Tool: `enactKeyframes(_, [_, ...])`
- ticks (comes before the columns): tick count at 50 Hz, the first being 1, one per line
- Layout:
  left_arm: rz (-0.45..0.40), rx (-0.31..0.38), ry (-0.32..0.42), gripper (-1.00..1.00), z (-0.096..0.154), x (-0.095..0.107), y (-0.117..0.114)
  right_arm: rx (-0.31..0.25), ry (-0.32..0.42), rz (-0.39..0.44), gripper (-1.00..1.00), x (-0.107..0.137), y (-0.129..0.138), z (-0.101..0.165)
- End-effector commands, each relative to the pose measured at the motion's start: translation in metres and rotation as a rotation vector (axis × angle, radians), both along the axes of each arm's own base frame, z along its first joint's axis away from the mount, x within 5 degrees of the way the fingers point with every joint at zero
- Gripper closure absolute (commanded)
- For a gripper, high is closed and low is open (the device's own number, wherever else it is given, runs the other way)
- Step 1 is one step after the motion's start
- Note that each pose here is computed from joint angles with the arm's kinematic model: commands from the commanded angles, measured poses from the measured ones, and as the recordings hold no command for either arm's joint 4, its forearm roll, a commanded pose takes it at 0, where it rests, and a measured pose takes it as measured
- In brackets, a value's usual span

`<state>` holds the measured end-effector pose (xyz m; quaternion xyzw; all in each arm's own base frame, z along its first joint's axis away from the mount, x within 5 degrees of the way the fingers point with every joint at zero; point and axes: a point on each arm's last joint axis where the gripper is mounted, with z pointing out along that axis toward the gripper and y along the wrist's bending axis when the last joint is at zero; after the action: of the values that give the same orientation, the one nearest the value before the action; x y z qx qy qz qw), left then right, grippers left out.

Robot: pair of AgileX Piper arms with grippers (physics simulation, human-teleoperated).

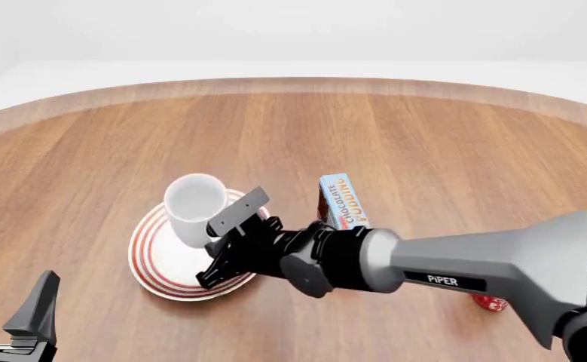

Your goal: Pick up the white mug and put it on the plate, and put the chocolate pudding to the right of the plate.

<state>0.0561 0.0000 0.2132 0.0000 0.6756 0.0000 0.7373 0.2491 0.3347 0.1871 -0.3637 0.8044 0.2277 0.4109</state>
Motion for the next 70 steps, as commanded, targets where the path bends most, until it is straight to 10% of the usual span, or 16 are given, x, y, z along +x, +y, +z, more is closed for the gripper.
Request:
enactKeyframes(1, [0.0, 0.0, 0.0, -1.0, 0.0, 0.0, 0.0, -0.001, 0.009, -0.002, 1.0, 0.001, 0.003, -0.003])
enactKeyframes(70, [0.0, 0.0, 0.0, -1.0, 0.0, 0.0, 0.0, -0.029, 0.059, -0.024, 1.0, 0.007, 0.007, -0.031])
